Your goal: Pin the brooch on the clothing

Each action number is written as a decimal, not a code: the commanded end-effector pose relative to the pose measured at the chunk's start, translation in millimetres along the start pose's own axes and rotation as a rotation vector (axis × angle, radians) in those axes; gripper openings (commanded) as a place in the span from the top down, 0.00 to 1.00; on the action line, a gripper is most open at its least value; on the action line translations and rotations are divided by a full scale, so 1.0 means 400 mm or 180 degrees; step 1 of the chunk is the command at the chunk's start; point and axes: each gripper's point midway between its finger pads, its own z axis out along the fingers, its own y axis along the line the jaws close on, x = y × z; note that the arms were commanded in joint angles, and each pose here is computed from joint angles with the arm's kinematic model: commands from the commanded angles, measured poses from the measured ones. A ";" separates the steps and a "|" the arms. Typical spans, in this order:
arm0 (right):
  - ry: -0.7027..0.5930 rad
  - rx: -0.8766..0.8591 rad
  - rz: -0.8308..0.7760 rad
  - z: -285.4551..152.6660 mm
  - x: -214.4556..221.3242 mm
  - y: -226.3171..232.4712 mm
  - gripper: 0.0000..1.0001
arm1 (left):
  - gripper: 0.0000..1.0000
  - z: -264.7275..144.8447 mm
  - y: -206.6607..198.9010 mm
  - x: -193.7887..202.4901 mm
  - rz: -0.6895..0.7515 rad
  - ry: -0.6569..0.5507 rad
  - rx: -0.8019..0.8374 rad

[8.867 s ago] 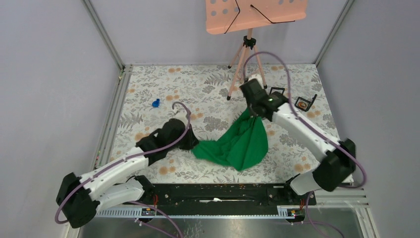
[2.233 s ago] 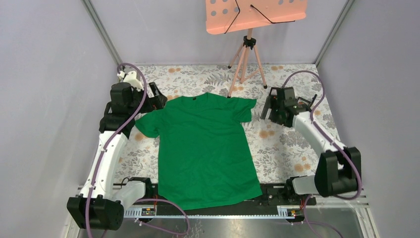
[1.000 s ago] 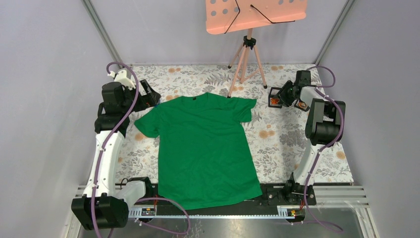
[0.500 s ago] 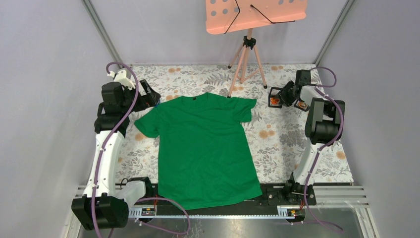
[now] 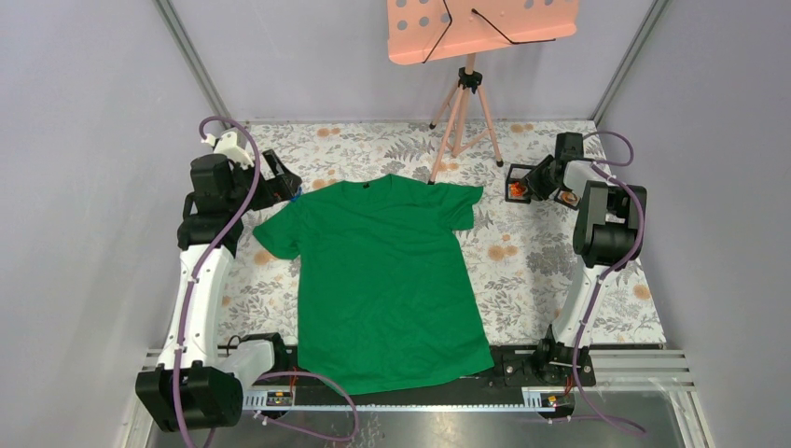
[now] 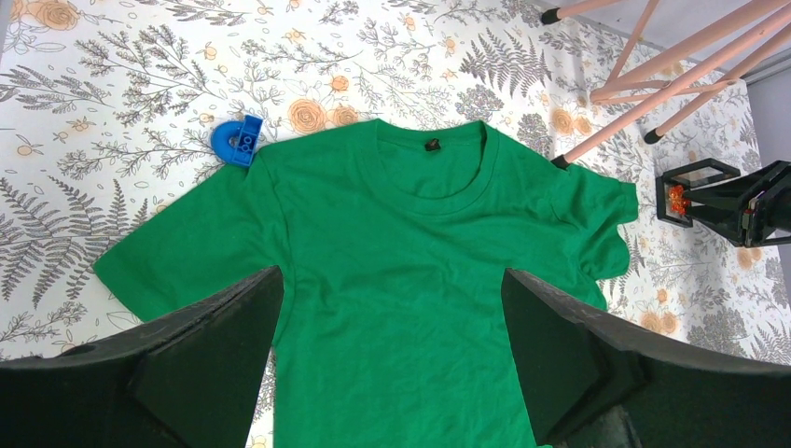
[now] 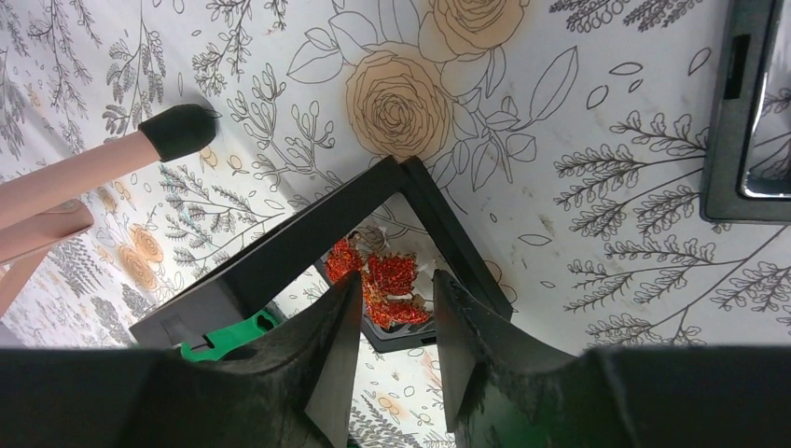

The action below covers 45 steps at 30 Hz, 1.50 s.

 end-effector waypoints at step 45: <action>-0.0382 -0.0792 -0.0368 -0.169 -0.012 0.105 1.00 | 0.08 -0.005 -0.043 -0.051 0.0068 -0.0211 0.0353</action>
